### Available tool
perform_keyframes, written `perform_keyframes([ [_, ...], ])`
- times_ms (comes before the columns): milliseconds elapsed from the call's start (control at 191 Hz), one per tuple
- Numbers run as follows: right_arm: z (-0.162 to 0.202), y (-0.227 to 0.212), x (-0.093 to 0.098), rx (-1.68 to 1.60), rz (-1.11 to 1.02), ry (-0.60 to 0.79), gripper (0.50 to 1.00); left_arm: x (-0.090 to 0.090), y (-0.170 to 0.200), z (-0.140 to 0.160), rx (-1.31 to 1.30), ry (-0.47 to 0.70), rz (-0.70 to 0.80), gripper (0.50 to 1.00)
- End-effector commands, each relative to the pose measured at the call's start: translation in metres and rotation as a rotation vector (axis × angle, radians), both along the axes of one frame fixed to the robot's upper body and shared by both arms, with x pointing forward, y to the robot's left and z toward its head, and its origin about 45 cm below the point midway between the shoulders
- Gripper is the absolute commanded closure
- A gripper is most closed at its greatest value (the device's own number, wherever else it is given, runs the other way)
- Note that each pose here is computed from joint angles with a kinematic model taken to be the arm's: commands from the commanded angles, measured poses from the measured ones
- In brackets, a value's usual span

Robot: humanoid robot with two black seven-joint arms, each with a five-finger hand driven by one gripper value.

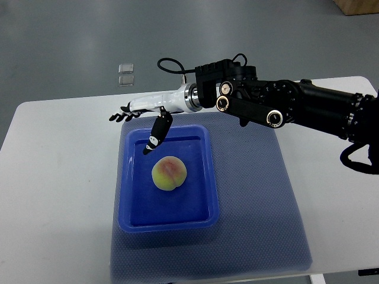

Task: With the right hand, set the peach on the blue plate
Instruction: 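Open the right hand to release the peach and withdraw upward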

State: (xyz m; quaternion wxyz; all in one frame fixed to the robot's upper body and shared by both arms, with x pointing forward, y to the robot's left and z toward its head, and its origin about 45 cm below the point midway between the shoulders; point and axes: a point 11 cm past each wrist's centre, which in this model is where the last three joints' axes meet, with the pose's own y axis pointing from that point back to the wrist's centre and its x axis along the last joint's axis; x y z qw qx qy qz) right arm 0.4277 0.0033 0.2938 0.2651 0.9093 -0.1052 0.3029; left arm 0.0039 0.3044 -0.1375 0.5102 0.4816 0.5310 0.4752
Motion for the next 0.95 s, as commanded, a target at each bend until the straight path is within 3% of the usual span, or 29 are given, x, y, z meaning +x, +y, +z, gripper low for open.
perform_keyframes([
  [0,0.018,-0.024,0.018,0.169,-0.114,0.053,0.570,0.000,-0.001,0.000,-0.002,0.000,-0.002,0.500],
  [37,0.020,-0.051,0.029,0.277,-0.201,0.110,0.570,0.000,-0.002,0.000,-0.004,0.001,-0.003,0.500],
  [79,0.020,-0.051,0.029,0.277,-0.201,0.110,0.570,0.000,-0.002,0.000,-0.004,0.001,-0.003,0.500],
  [84,0.024,-0.083,0.040,0.454,-0.310,0.197,0.568,0.000,-0.002,0.000,-0.006,0.001,-0.005,0.500],
  [94,0.023,-0.090,0.042,0.498,-0.334,0.219,0.570,0.000,-0.002,0.000,-0.006,0.001,-0.005,0.500],
  [178,0.022,-0.107,0.046,0.610,-0.389,0.276,0.568,0.000,-0.003,0.000,-0.007,0.001,-0.005,0.500],
  [183,0.020,-0.130,0.051,0.768,-0.467,0.345,0.568,0.000,-0.003,0.000,-0.009,0.001,-0.008,0.500],
  [257,0.013,-0.163,0.057,0.963,-0.581,0.417,0.568,0.000,-0.003,0.000,-0.009,0.001,-0.007,0.500],
  [320,-0.004,-0.193,0.058,1.117,-0.685,0.479,0.568,0.000,-0.003,0.000,-0.007,0.001,-0.006,0.500],
  [372,-0.004,-0.193,0.058,1.117,-0.685,0.479,0.568,0.000,-0.003,0.000,-0.007,0.001,-0.006,0.500],
  [377,-0.021,-0.220,0.057,1.275,-0.781,0.528,0.568,0.000,-0.003,0.000,-0.007,0.001,-0.006,0.500],
  [472,-0.054,-0.259,0.050,1.485,-0.946,0.571,0.568,0.000,-0.003,0.000,-0.009,0.001,-0.008,0.500],
  [702,-0.116,-0.279,0.035,1.579,-1.144,0.632,0.568,-0.001,-0.006,0.000,-0.016,0.002,-0.010,0.500],
  [943,-0.122,-0.271,0.032,1.580,-1.141,0.659,0.568,0.000,-0.007,0.000,-0.021,0.001,-0.010,0.500],
])
